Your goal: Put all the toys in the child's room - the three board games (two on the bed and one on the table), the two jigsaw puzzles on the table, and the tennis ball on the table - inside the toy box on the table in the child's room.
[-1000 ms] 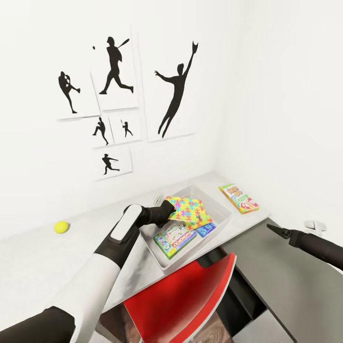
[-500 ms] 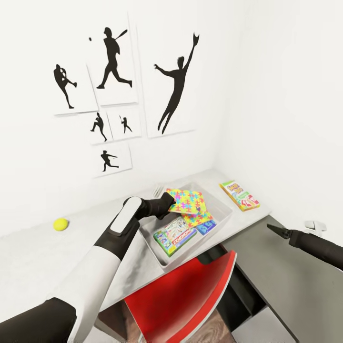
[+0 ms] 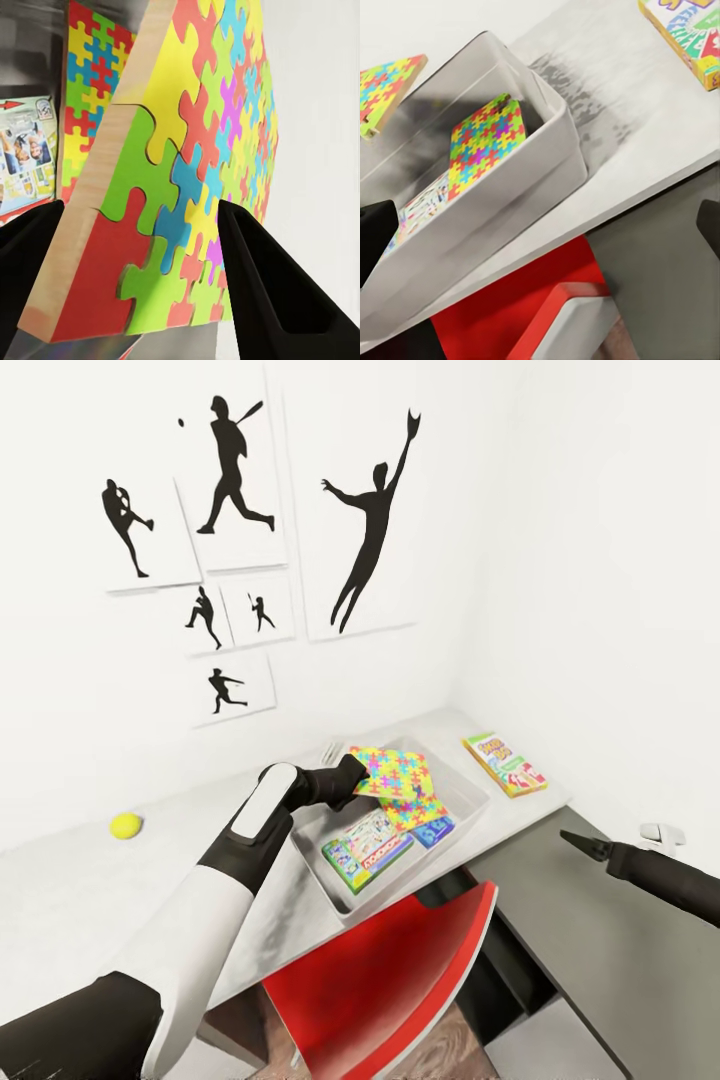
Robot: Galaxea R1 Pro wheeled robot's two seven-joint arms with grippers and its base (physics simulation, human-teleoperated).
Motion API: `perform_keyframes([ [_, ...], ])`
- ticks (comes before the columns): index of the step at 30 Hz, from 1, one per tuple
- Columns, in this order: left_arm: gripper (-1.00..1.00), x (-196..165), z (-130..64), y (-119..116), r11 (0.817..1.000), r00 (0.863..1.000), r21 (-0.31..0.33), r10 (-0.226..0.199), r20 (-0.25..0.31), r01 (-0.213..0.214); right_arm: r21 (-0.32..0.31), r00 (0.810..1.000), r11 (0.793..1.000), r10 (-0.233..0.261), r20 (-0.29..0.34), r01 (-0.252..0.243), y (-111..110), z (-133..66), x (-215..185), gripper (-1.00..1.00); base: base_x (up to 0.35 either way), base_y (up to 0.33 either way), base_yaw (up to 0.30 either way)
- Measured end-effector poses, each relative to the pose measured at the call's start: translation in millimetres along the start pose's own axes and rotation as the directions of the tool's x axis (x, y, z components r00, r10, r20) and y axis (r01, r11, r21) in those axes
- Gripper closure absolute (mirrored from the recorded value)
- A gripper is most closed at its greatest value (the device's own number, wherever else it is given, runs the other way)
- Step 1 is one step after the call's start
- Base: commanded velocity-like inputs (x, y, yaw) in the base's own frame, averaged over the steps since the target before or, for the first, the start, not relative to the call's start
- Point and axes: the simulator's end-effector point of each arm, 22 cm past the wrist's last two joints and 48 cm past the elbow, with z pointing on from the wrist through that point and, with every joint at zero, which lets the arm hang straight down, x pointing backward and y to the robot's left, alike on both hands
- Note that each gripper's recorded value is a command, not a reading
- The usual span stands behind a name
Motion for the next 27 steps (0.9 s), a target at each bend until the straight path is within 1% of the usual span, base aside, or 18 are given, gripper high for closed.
perform_keyframes([
  [13,1.00,0.3,8.1,5.0,1.000,1.000,-0.002,-0.021,-0.016,0.021,0.007,1.000,1.000,0.008,-0.018,-0.008,-5.6,5.5,8.2,-1.00,0.000,0.000,0.000],
  [27,1.00,1.4,13.3,11.9,1.000,0.999,-0.010,-0.029,-0.023,0.029,0.010,0.999,1.000,0.015,-0.028,-0.014,-8.8,8.4,13.1,-1.00,0.000,0.000,-0.011],
])
